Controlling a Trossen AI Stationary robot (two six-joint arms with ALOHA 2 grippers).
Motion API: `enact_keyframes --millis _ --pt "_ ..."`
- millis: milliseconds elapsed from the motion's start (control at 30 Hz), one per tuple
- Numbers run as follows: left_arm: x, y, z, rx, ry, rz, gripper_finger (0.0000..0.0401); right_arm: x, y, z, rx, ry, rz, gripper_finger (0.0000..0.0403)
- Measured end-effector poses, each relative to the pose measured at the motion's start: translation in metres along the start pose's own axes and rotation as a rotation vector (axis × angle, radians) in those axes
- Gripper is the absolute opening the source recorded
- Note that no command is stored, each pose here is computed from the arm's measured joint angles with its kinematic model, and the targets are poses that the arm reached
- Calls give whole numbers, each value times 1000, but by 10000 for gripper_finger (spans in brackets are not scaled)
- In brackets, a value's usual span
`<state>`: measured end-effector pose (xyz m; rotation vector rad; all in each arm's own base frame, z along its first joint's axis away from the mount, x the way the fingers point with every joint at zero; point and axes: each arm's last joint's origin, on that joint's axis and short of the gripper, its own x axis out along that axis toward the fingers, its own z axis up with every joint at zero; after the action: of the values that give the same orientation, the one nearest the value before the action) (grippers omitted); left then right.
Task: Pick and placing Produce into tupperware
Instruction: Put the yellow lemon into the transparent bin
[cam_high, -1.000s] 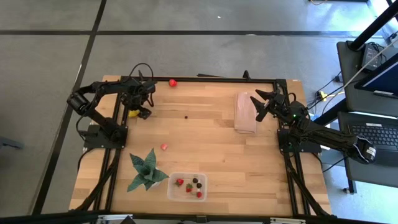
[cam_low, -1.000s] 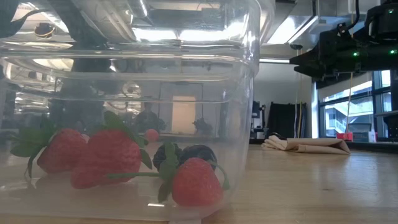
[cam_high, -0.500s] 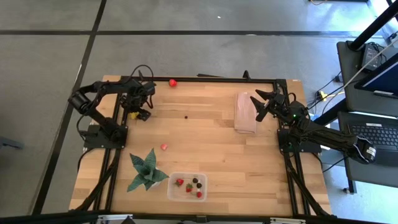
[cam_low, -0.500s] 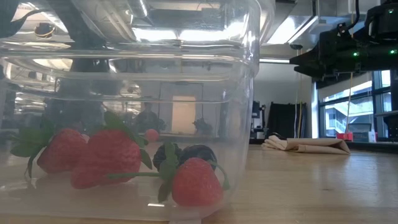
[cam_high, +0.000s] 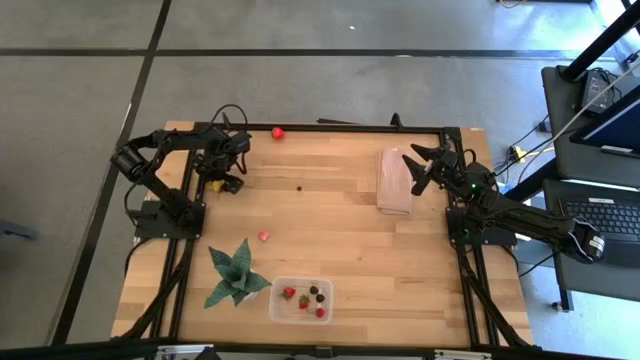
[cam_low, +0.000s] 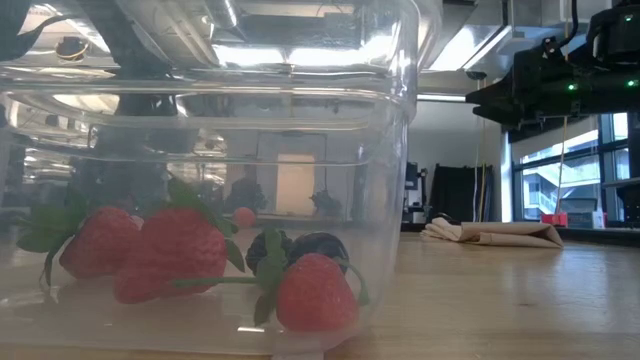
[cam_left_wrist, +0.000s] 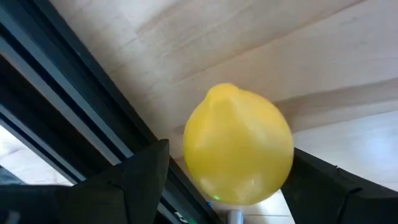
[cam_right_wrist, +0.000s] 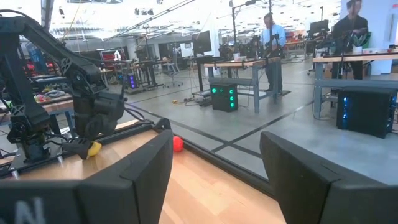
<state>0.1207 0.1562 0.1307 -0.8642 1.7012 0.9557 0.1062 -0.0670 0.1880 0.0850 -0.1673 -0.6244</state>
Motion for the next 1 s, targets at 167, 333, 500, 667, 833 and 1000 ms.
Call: enact_keyframes --millis 167,333,500,667,833,1000 --pt "0 0 1 -1 -15 -3 268 0 0 0 0 0 0 243" --pt "0 0 2 -3 -22 4 259 0 0 0 0 1 0 243" --pt "0 0 2 -6 -27 7 251 0 0 0 0 1 0 243" --pt "0 0 3 -7 -35 19 242 0 0 0 0 2 0 243" --pt "0 0 4 -10 -47 36 226 0 0 0 0 2 0 243" --pt "0 0 4 -13 -48 38 205 0 0 0 0 2 0 243"
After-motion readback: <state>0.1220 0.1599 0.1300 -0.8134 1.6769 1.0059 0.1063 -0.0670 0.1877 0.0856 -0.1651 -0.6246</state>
